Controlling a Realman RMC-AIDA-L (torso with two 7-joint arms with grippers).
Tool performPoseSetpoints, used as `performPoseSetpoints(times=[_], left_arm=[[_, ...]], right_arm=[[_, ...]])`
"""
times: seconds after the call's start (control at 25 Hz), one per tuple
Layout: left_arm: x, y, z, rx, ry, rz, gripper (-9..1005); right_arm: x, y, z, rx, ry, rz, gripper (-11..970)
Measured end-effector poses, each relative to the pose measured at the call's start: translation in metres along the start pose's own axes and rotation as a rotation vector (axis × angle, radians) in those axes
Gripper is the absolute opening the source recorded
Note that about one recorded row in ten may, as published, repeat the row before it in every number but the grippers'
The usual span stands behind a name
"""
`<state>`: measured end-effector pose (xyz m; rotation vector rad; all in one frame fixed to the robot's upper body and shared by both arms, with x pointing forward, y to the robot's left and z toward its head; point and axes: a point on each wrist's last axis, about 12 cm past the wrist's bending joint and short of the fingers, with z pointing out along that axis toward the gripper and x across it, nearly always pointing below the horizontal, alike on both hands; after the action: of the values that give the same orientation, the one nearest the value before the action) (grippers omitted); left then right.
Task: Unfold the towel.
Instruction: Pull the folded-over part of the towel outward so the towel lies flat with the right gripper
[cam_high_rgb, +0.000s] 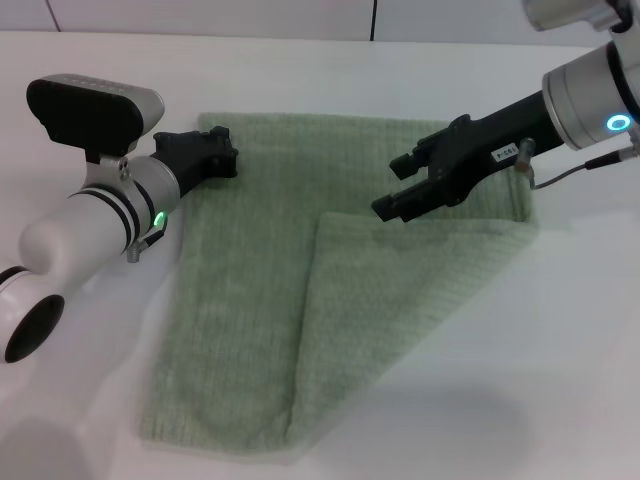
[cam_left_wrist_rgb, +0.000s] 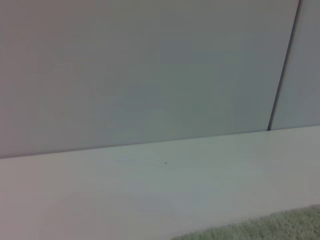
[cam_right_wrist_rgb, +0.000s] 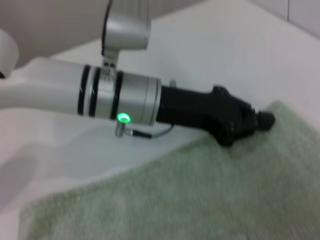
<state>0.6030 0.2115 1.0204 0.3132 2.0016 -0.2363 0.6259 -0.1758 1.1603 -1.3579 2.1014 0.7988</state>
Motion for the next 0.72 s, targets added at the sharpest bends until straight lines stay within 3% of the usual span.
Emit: performPoseSetpoints(times=[0.4,0.72], left_arm=[[0.000,0.000,0.000,0.000,0.000,0.000,-1],[0.000,0.000,0.000,0.000,0.000,0.000,-1]], right_arm=[[-0.011,0.001,0.015,0.041,0.086,-0.025,715],[-0.008,0.002,0.046,0.084,0.089,-0.090,716]])
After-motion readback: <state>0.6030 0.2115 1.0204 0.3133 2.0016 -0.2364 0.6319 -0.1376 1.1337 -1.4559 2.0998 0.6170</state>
